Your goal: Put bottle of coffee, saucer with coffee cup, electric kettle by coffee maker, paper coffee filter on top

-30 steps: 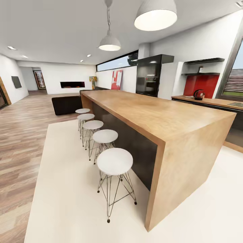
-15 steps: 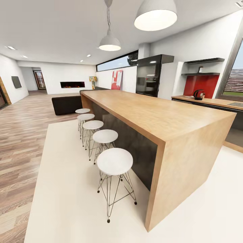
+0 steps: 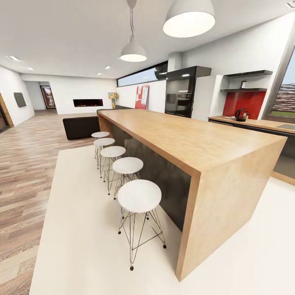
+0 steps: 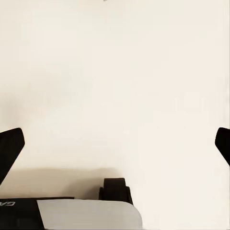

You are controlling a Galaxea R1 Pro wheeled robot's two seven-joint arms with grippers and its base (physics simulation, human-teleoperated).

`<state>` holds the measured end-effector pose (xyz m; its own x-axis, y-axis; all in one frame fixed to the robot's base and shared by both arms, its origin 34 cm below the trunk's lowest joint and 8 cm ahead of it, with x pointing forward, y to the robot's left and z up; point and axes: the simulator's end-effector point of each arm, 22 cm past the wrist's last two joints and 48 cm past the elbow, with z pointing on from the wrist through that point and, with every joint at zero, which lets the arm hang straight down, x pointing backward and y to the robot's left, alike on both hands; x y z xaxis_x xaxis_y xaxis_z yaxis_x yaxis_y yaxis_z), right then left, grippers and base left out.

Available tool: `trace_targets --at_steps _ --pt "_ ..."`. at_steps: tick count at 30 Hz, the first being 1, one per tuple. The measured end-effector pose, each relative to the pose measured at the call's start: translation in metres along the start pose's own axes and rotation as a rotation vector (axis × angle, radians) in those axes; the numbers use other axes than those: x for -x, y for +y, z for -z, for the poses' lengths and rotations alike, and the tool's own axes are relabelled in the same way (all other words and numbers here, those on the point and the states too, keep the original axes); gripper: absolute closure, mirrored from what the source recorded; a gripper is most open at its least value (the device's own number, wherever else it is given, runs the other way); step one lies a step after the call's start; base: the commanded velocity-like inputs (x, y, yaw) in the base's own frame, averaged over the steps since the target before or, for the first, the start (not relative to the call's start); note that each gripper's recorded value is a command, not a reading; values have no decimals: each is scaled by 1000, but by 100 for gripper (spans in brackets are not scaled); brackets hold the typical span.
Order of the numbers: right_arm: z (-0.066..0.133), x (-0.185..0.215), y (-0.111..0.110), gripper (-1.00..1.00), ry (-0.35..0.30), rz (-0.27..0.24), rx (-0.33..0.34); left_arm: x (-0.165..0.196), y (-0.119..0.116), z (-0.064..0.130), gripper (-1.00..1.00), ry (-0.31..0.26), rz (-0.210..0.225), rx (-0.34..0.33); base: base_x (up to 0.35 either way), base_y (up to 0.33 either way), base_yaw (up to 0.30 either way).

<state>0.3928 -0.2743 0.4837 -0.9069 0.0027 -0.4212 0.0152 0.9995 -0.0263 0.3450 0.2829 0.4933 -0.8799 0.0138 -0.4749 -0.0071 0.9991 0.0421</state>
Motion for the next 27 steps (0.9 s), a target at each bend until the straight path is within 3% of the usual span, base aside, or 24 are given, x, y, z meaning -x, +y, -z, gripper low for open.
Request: trace_targets --at_steps 9,27 --pt "0 -1 -14 -100 0 7 -17 -18 0 1 -100 25 -1 -1 0 0 -60" --pt "1 -1 -17 -100 0 7 -22 -20 0 1 -100 14 3 -1 0 0 -239"
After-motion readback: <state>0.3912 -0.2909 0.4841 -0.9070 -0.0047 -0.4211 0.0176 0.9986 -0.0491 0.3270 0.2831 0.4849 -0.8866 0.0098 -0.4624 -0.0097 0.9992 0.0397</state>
